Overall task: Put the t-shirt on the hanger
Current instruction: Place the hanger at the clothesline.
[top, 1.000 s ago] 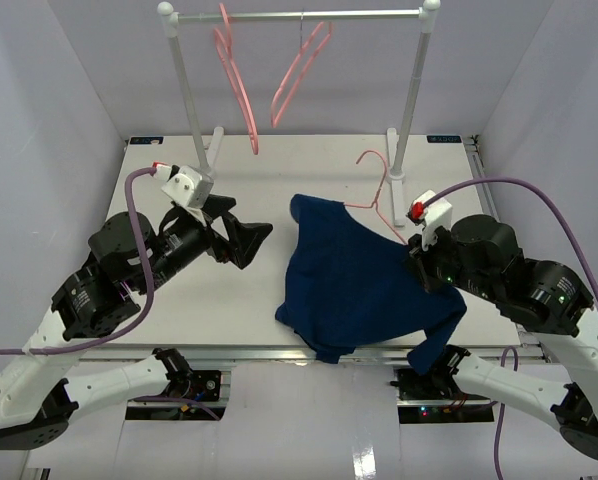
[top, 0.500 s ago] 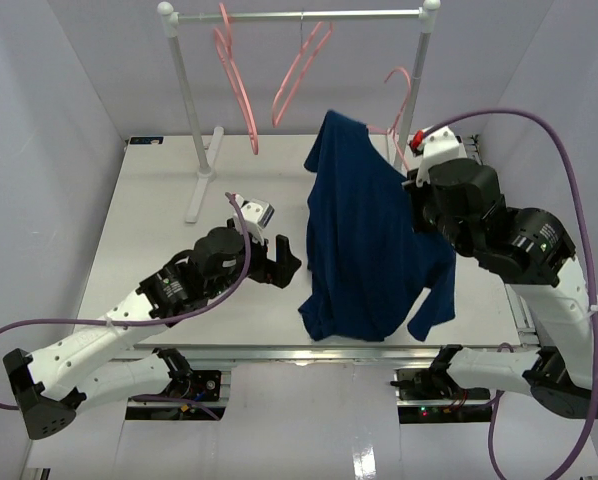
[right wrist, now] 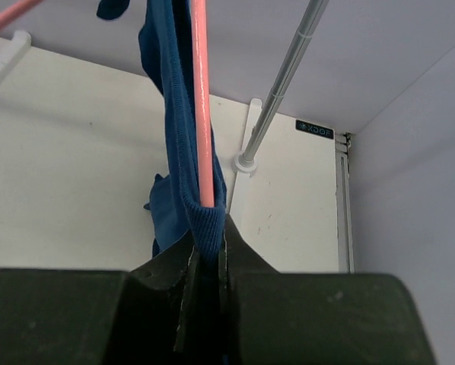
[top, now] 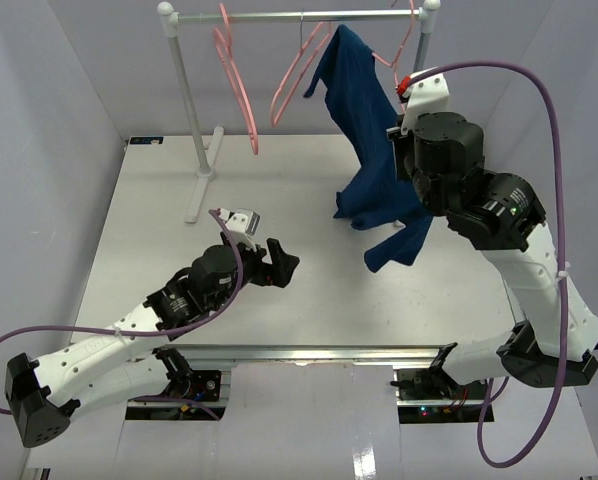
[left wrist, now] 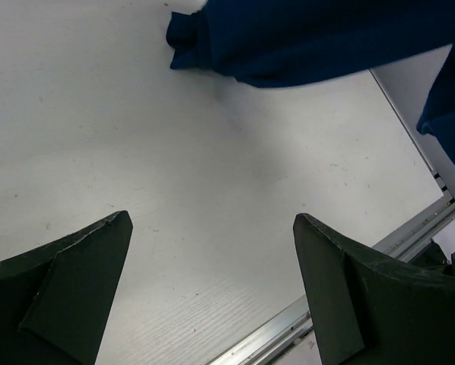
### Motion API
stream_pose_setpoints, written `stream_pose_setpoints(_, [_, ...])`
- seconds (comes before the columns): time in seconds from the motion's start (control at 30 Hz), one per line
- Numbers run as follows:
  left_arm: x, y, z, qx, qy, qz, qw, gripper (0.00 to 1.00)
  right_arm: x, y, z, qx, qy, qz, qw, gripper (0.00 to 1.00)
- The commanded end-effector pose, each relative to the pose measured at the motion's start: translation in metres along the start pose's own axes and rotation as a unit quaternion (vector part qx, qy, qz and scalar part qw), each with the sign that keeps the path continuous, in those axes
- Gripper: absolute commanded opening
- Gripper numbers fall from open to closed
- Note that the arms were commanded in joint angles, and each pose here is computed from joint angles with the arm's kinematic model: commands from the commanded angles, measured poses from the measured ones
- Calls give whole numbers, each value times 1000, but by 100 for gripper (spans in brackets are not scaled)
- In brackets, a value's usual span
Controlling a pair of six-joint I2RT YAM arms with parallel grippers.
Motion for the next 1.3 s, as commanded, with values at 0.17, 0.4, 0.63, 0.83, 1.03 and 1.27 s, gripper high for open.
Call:
stream_pose_setpoints(0.17, [27, 7, 6, 15, -2, -5, 1000, 98, -21, -7, 44, 55, -36, 46, 997, 8])
stream_pose_setpoints(0.4, [56, 23, 15, -2, 11, 22, 1000, 98, -16, -23, 111, 71, -14, 64, 995, 8])
stream_pose_setpoints(0.63, [55, 25, 5, 5, -5, 15, 1000, 98, -10, -30, 162, 67, -16, 74, 995, 8])
stream_pose_setpoints(0.83, [54, 25, 0, 12, -14, 11, 1000, 98, -12, -28, 191, 46, -33, 77, 995, 8])
stream_pose_setpoints(1.03, [60, 18, -2, 31, 0, 14, 999, 98, -9, -17, 203, 29, -49, 84, 995, 8])
stream_pose_setpoints(1.27, [60, 15, -3, 37, -1, 15, 999, 98, -2, -10, 218, 22, -42, 90, 995, 8])
Point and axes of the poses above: each gripper's point midway between its finger pads, its own z axis out along the fingers, its own y axis along the line the jaws close on, x = y × z, the point moved 2 cm from there along -z, back along the fingers, and after that the axes turned 2 degrees about z, right-handed, at the moved point
